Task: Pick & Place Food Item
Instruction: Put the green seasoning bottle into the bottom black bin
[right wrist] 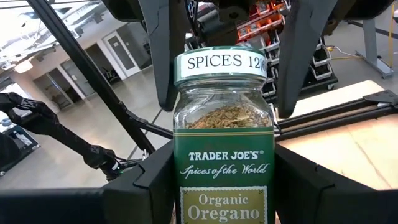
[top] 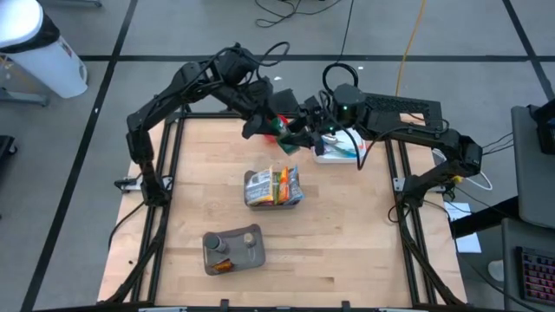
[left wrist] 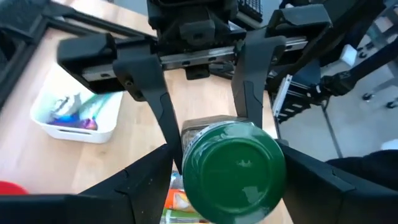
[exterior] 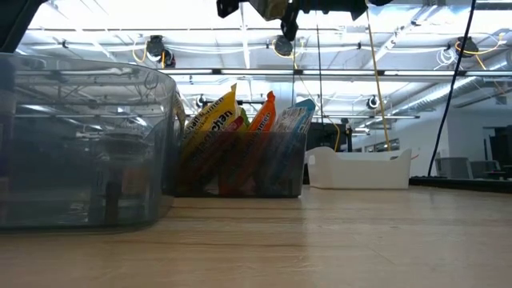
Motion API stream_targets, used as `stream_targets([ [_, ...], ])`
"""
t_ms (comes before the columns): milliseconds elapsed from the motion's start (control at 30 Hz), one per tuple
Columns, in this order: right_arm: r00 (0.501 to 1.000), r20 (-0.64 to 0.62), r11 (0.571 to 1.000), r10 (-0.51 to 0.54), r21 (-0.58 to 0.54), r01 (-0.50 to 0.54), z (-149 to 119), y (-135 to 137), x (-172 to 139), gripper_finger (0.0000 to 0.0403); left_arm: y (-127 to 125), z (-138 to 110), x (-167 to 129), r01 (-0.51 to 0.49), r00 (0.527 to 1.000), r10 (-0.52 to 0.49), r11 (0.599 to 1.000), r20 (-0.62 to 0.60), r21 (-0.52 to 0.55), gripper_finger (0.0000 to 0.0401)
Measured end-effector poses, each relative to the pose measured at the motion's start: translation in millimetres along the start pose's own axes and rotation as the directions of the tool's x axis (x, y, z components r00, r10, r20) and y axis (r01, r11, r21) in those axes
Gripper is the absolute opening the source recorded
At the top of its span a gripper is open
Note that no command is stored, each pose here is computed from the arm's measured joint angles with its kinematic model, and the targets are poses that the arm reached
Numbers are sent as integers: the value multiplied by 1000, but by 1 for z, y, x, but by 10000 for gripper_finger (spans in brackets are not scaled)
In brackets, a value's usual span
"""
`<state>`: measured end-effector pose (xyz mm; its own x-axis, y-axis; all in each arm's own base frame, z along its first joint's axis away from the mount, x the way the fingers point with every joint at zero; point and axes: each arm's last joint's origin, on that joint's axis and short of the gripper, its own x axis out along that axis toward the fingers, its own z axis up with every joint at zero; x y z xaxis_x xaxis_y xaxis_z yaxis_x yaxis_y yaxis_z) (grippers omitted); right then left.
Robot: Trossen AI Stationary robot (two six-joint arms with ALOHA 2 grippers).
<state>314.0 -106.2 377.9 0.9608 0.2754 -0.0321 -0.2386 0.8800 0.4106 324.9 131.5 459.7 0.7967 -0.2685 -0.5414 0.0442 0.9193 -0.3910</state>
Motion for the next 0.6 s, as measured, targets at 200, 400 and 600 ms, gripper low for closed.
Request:
stream_targets([
  [200,1000,-16,1000,-13,23,14,-2,-1,0,192,7,-2,11,40,999,-41,999,-35,-27,220],
  [400,999,-24,999,-31,29,31,-4,-2,0,192,9,-2,11,13,999,-13,1000,-36,-10,209],
  [600,999,-14,999,-48,12,48,-3,-3,0,192,11,-2,9,15,999,-15,1000,-34,1,209],
])
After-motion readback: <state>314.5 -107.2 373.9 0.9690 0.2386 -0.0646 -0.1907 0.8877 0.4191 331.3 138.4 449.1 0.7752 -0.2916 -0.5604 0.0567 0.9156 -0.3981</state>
